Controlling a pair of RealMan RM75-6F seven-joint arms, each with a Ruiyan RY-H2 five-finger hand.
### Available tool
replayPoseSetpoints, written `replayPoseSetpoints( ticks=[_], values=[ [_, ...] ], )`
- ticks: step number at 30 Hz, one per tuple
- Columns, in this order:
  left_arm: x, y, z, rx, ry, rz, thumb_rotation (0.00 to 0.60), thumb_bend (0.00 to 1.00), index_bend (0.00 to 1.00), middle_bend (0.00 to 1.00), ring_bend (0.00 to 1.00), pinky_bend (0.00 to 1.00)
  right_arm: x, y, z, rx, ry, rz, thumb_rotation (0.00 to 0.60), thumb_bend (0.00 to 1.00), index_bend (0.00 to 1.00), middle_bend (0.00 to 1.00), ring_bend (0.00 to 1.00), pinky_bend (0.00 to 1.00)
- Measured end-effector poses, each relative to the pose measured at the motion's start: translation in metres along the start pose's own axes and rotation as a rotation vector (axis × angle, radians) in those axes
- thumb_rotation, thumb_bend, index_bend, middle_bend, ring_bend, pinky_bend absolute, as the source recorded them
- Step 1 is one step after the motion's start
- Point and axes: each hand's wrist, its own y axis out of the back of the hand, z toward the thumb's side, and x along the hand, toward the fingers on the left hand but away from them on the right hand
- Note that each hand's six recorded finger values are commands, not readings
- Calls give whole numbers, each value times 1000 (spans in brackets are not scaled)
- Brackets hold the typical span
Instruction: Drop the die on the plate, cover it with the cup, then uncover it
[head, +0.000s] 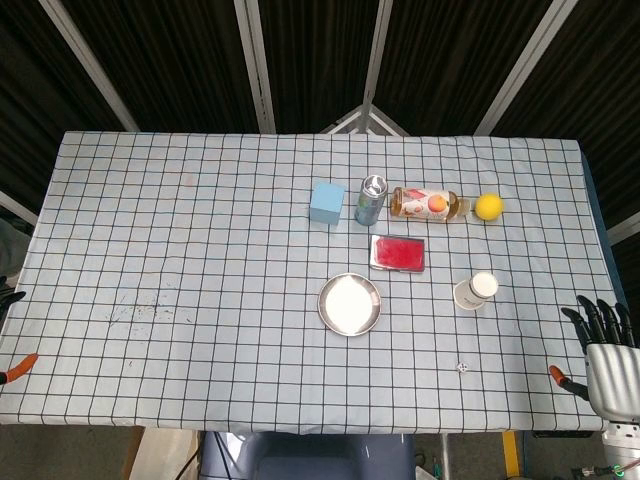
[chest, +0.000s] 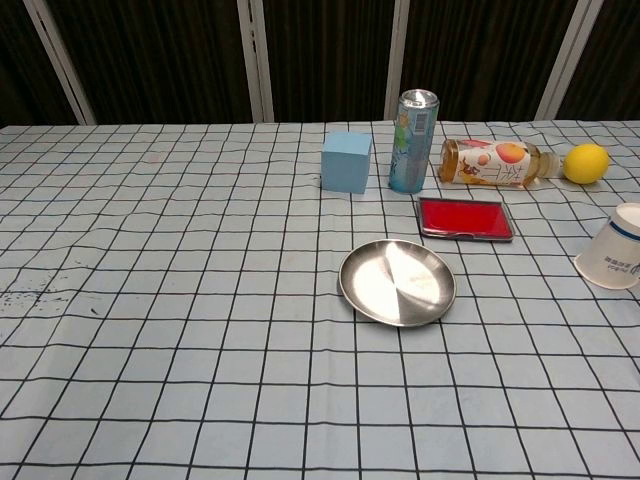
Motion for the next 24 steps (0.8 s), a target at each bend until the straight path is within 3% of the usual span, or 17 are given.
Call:
replayPoseSetpoints(
  ticks=[15,24],
  values=[
    [-3,-1,4,10,-12,1,600,294,155,0,0,24,2,4,-1,-9,2,-9,600,82,225,126,70,0],
    [-2,-3,6,9,-19,-10,600,293,155,0,0,24,3,-6,3,-20,18,41,600,82,227,126,71,0]
  ],
)
